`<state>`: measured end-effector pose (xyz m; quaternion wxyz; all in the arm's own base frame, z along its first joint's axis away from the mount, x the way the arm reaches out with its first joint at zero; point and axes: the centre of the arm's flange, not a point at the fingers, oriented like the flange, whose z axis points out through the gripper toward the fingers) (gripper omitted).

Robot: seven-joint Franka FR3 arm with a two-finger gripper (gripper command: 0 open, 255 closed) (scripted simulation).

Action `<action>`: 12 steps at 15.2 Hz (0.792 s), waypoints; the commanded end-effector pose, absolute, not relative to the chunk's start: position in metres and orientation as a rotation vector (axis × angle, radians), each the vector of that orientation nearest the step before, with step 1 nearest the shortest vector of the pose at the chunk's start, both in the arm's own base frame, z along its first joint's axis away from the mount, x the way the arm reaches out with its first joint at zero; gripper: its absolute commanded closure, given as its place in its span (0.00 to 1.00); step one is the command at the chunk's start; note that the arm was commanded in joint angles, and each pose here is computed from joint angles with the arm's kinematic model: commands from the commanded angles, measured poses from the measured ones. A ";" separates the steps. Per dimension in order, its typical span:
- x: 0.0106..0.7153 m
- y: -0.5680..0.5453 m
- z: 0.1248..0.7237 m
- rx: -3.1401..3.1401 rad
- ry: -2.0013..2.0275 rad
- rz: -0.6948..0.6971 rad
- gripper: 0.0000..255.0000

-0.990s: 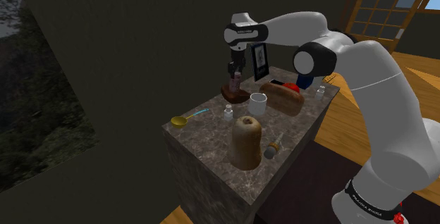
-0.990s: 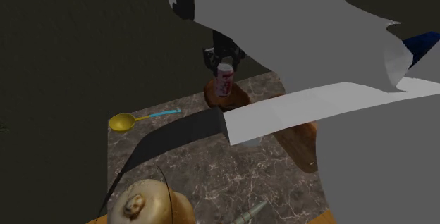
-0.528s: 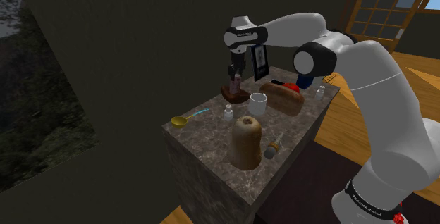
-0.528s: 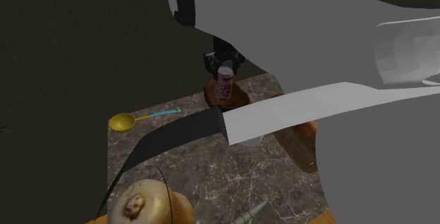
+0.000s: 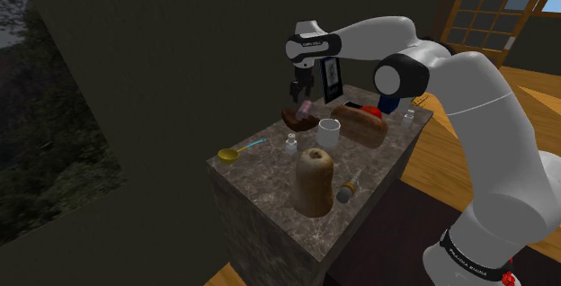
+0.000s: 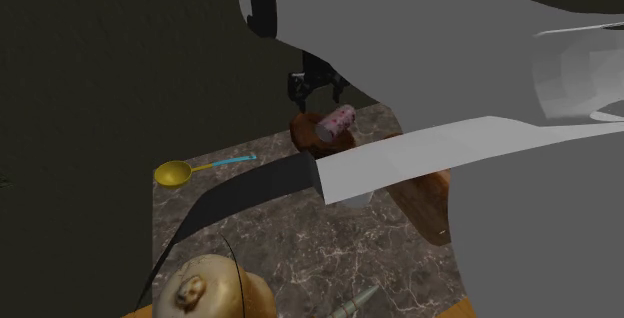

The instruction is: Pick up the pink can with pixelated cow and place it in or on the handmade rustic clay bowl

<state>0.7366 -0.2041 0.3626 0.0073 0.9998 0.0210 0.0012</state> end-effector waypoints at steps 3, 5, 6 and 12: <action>0.737 -0.204 0.389 3.126 0.066 0.004 0.00; 0.737 -0.203 0.413 3.126 0.066 0.004 0.00; 0.737 -0.203 0.413 3.126 0.066 0.004 0.00; 0.737 -0.203 0.413 3.126 0.066 0.004 0.00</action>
